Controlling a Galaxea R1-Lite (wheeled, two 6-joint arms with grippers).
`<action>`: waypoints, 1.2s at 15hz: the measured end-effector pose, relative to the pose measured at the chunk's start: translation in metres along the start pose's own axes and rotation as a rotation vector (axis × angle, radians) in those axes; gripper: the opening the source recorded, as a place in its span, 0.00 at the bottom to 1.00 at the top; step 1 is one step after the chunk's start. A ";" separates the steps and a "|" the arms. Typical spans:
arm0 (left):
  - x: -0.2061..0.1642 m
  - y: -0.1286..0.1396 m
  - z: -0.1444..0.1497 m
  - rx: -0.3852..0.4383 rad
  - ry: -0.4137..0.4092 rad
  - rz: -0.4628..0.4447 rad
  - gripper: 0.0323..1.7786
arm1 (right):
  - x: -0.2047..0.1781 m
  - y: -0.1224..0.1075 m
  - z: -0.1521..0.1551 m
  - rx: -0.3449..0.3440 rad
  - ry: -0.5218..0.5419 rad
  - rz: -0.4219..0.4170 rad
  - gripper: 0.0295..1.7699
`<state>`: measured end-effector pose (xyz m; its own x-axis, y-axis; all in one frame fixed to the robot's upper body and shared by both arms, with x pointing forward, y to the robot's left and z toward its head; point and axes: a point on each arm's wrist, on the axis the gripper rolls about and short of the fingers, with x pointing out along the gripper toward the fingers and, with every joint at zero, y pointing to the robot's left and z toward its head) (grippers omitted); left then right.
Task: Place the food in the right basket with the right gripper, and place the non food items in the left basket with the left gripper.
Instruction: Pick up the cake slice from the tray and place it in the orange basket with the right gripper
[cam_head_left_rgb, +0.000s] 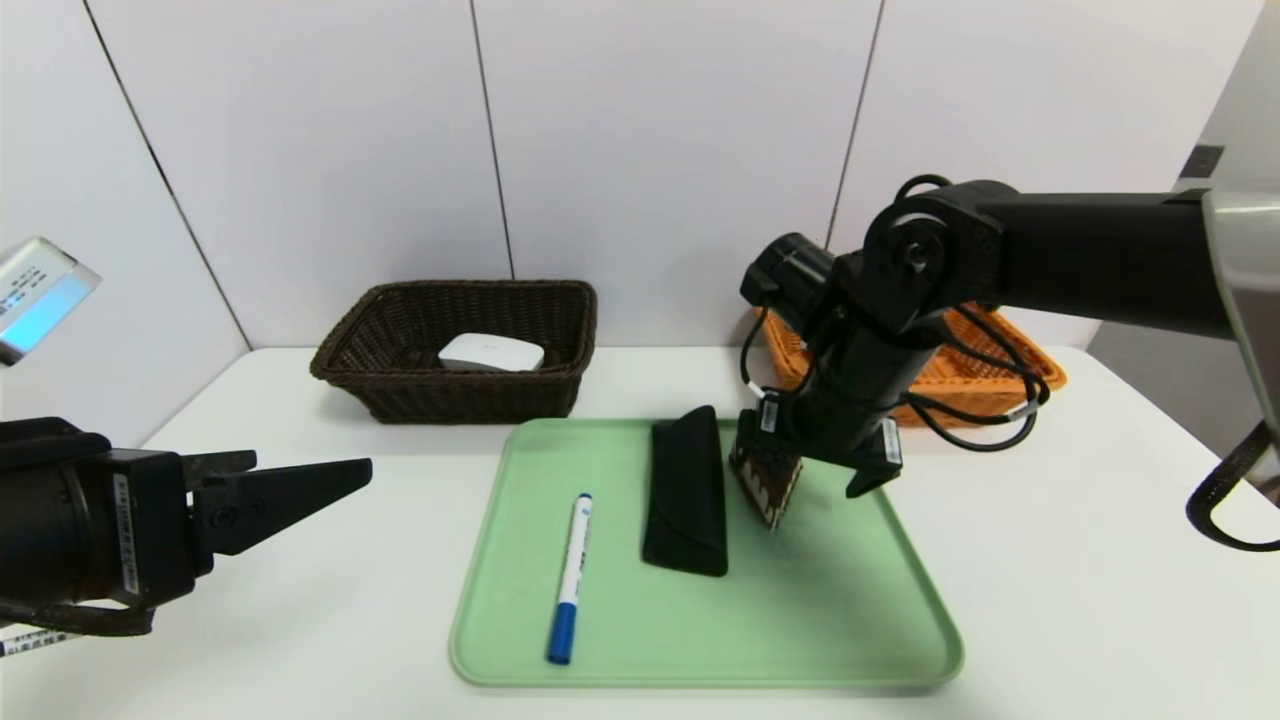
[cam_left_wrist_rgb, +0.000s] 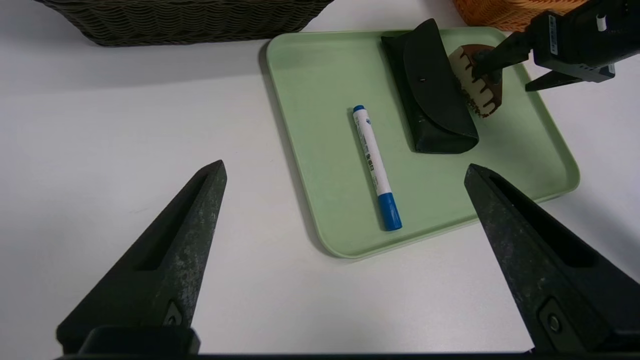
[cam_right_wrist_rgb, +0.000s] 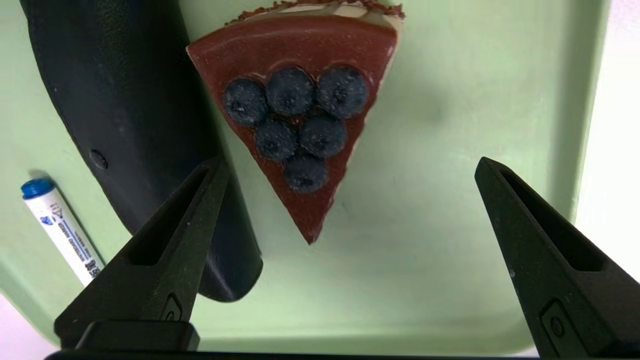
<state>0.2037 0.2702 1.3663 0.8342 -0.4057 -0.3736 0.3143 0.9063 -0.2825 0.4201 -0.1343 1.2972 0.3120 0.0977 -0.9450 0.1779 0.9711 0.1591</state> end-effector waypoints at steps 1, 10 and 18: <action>0.000 0.000 0.000 0.000 0.000 0.000 0.95 | 0.003 0.000 0.000 -0.001 0.002 -0.005 0.96; 0.001 0.000 -0.002 0.001 0.012 -0.010 0.95 | 0.022 0.005 0.006 -0.001 -0.006 -0.001 0.83; -0.001 0.002 -0.005 0.001 0.015 -0.009 0.95 | 0.028 0.010 0.006 -0.009 -0.015 0.010 0.30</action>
<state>0.2012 0.2713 1.3617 0.8244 -0.4159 -0.3839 0.3227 0.9026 -0.2850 0.4362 -0.1229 1.2741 0.3281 0.1036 -0.9390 0.1669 0.9720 0.1656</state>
